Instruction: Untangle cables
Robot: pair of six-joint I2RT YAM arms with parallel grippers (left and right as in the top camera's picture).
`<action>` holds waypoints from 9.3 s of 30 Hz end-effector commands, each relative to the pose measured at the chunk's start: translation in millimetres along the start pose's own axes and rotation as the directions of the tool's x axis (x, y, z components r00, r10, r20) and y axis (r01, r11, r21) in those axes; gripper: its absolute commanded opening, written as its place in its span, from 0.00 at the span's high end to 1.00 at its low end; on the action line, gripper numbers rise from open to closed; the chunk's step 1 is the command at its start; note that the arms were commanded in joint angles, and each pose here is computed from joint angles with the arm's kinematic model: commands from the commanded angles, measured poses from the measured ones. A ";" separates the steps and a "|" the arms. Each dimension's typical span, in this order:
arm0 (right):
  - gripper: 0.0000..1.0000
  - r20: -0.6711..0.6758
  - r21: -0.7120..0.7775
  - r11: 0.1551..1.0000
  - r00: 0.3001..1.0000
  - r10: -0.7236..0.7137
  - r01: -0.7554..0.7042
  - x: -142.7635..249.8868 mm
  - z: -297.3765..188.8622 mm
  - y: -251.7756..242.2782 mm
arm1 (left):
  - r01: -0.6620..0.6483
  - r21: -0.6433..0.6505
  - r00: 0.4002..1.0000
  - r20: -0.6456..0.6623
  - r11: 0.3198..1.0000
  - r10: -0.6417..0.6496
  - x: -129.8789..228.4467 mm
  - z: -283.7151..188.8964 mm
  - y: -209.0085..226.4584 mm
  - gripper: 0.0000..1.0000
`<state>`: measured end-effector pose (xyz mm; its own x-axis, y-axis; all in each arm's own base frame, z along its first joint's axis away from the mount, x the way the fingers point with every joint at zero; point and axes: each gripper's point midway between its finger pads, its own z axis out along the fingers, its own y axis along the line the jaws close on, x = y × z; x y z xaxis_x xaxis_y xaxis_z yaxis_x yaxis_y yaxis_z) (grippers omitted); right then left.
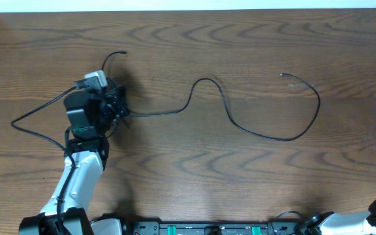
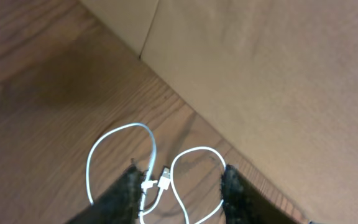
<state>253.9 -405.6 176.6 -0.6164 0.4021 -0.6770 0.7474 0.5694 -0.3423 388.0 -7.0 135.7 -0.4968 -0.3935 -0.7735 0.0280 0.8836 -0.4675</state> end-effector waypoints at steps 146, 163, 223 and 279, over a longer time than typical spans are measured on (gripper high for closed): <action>0.20 0.006 -0.961 0.276 1.000 -0.009 0.008 70.6 -296.9 287.5 | -0.373 0.816 0.909 0.226 0.442 0.349 19.8 -70.0 -213.8 0.92; 0.12 0.644 -0.760 -0.249 0.745 -0.171 0.600 165.2 -448.8 358.1 | -0.347 0.861 0.926 0.251 0.372 0.284 1.7 -95.5 -231.7 0.93; 0.99 0.699 -0.711 -0.248 0.699 -0.151 0.658 183.7 -449.2 426.0 | -0.248 0.931 0.940 0.165 0.267 0.299 9.3 -123.9 -241.4 0.15; 0.99 0.911 -0.392 -0.252 0.412 0.031 0.885 176.5 -506.6 376.2 | -0.603 0.740 0.777 0.459 0.299 0.430 10.6 -81.6 -213.5 0.11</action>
<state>305.8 241.4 249.6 -0.0181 -0.4829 -0.8755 -0.8286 0.4973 -0.2571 294.1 -183.1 261.3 -0.0219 -0.0537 -0.9983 0.9669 0.2528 -0.0348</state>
